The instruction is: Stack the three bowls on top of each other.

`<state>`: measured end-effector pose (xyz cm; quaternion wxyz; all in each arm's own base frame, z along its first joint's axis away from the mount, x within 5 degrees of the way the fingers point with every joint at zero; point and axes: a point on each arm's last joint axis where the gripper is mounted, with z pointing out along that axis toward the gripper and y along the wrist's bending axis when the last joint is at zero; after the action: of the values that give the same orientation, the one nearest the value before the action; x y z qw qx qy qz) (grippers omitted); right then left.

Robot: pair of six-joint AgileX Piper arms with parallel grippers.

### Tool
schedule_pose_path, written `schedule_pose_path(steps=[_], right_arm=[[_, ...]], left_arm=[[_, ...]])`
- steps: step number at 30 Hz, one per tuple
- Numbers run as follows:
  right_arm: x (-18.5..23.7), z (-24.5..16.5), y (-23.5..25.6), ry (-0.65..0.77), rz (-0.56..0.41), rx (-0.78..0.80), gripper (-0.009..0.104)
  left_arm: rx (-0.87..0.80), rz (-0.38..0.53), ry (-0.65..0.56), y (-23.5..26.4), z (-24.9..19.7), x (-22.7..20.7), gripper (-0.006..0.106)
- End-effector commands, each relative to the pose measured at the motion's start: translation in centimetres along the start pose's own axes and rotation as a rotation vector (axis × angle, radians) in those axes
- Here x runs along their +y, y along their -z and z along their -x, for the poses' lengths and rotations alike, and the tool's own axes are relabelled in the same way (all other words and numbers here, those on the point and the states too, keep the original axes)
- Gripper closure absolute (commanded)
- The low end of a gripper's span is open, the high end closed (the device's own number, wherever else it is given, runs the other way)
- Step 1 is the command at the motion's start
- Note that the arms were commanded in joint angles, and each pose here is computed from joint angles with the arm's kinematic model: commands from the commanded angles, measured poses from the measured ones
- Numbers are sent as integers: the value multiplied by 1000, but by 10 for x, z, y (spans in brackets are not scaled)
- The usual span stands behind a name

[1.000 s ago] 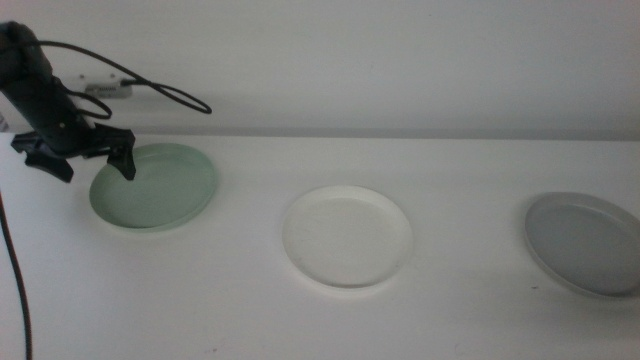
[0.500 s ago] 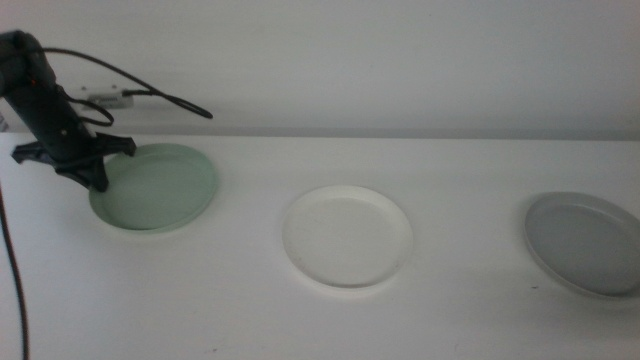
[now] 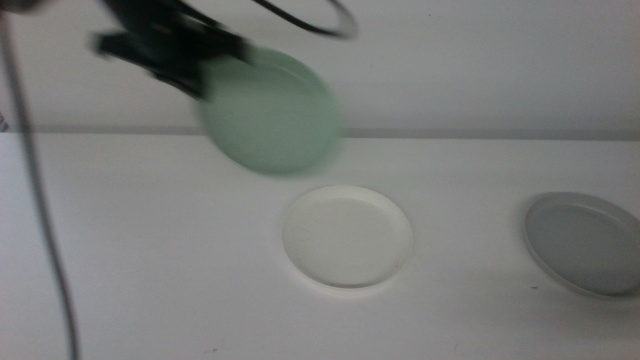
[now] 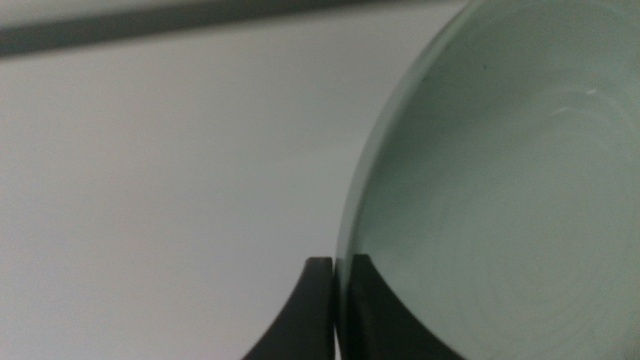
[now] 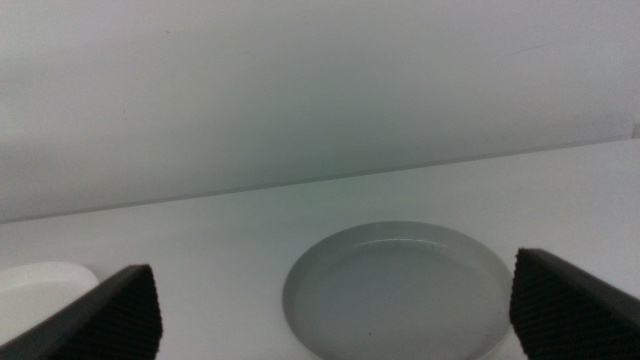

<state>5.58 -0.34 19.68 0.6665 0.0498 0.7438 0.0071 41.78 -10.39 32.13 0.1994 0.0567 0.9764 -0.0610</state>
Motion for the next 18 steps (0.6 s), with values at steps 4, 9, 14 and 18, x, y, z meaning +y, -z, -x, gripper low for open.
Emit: schedule_pose_path(steps=[4, 9, 14, 18], right_arm=[[-1, -12, 0, 12, -2, -4, 2], [-1, -12, 0, 12, -2, -4, 2], [-1, -12, 0, 12, -2, -4, 2], [-1, -12, 0, 12, -2, -4, 2]], left_arm=[[153, -28, -39, -16, -37, -67, 101], [199, -52, -47, -36, -52, -89, 101], [219, -78, -50, -62, -51, -90, 101], [196, -115, -37, -76, -47, -93, 101]])
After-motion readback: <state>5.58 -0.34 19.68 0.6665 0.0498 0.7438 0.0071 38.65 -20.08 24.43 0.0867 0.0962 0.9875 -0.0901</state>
